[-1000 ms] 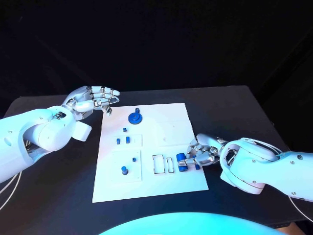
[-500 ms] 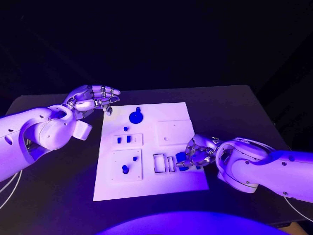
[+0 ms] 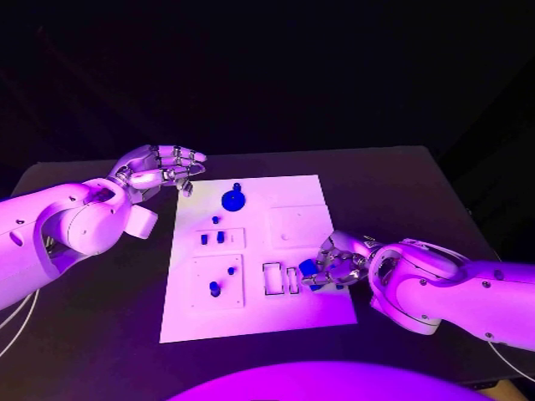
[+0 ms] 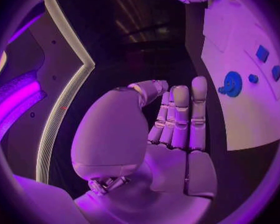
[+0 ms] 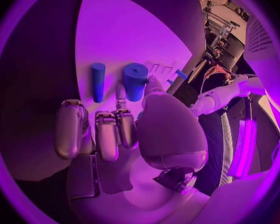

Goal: Assemble the parts on the task board

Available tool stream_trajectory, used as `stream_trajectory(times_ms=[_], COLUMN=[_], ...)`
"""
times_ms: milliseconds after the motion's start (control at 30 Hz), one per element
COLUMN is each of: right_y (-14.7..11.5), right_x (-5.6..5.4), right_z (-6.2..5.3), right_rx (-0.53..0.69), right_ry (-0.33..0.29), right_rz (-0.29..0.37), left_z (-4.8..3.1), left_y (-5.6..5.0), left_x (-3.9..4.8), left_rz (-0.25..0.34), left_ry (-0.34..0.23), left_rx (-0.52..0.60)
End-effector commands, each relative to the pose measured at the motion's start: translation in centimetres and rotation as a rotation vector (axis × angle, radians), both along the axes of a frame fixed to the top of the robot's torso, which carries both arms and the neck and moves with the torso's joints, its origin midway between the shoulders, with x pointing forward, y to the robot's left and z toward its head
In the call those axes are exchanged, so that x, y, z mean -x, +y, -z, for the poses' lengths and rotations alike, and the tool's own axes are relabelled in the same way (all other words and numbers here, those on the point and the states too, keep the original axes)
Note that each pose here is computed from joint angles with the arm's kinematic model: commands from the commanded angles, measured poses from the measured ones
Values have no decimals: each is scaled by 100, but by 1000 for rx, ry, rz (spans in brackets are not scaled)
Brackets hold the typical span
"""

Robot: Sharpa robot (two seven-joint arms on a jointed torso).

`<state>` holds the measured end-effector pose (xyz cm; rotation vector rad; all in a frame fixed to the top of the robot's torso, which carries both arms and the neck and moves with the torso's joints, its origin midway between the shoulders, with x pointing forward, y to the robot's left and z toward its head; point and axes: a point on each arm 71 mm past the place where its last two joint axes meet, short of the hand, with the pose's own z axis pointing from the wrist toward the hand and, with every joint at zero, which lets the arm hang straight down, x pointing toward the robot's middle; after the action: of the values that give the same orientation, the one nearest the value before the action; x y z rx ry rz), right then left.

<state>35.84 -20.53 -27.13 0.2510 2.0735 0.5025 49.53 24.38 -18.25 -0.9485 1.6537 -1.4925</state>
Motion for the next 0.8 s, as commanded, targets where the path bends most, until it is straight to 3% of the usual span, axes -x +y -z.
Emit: stream_trajectory(times_ms=[33,233,467,800], right_y=[15,72,117,270], right_x=[14,-1,-33,-56], right_z=[-18,-136,-277,-261], right_rx=[-80,-154,-189,-157], right_ry=[48,80,68,112], right_rz=[49,71,67,-1], left_z=[-7,-5,3,7], left_y=[-21,-34,-34,-39], left_x=[3,2,-2,-6], left_rz=[13,18,25,28], left_ry=[0,2,8,9], left_rx=[12,11,6,4])
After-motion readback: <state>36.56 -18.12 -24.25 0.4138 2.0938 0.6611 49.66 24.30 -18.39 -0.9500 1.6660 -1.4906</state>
